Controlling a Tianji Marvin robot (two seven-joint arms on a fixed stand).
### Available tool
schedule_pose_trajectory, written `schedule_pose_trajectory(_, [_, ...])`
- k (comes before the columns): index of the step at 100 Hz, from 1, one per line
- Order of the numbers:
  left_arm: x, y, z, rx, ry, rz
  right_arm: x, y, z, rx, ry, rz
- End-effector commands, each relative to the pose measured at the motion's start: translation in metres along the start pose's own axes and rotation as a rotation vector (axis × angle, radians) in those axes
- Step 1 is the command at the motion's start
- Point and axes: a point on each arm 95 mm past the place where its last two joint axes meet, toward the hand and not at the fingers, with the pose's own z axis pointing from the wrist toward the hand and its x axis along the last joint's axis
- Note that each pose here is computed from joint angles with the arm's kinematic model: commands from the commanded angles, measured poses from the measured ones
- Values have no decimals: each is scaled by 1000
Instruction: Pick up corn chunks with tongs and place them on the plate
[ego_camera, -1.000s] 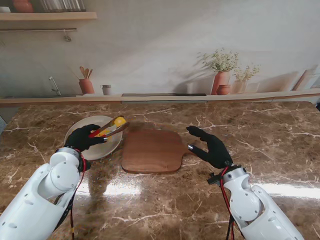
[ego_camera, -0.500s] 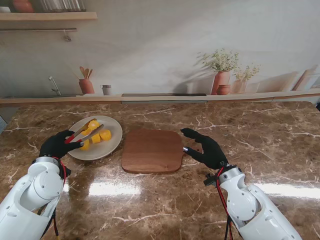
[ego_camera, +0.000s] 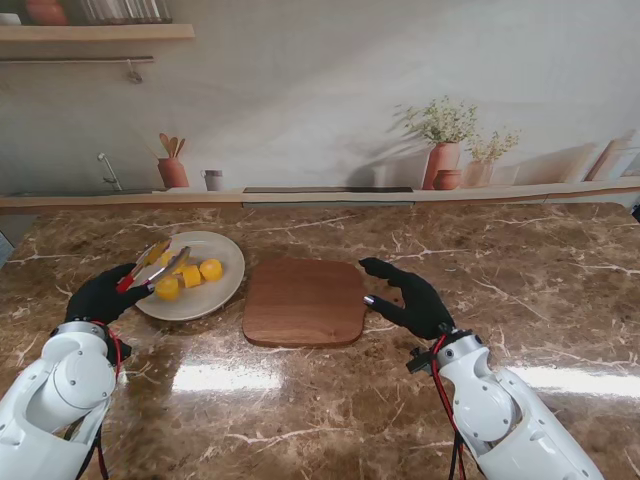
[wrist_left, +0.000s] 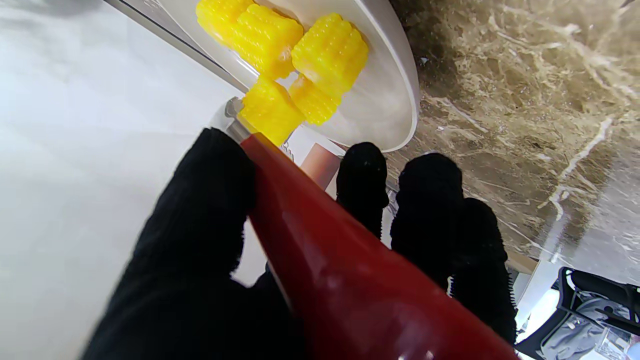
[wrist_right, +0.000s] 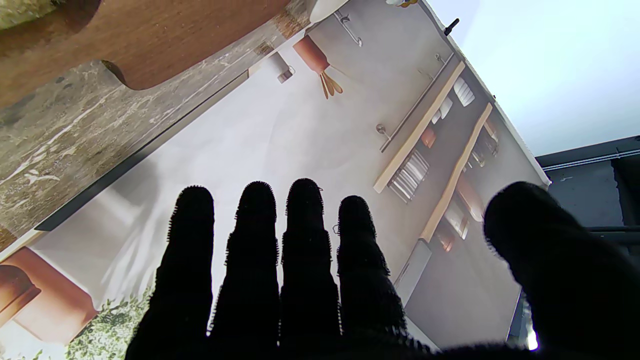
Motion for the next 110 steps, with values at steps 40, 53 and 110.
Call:
schedule_pose_trajectory(40, [11, -11, -11, 10, 88, 7, 0, -6, -3, 21, -8, 3])
schedule_pose_trajectory(53, [17, -19, -19, 13, 139, 30, 0, -6, -2, 20, -10, 2])
schedule_pose_trajectory(110, [-6, -12, -104, -186, 315, 96, -4, -3, -4, 2, -28, -10])
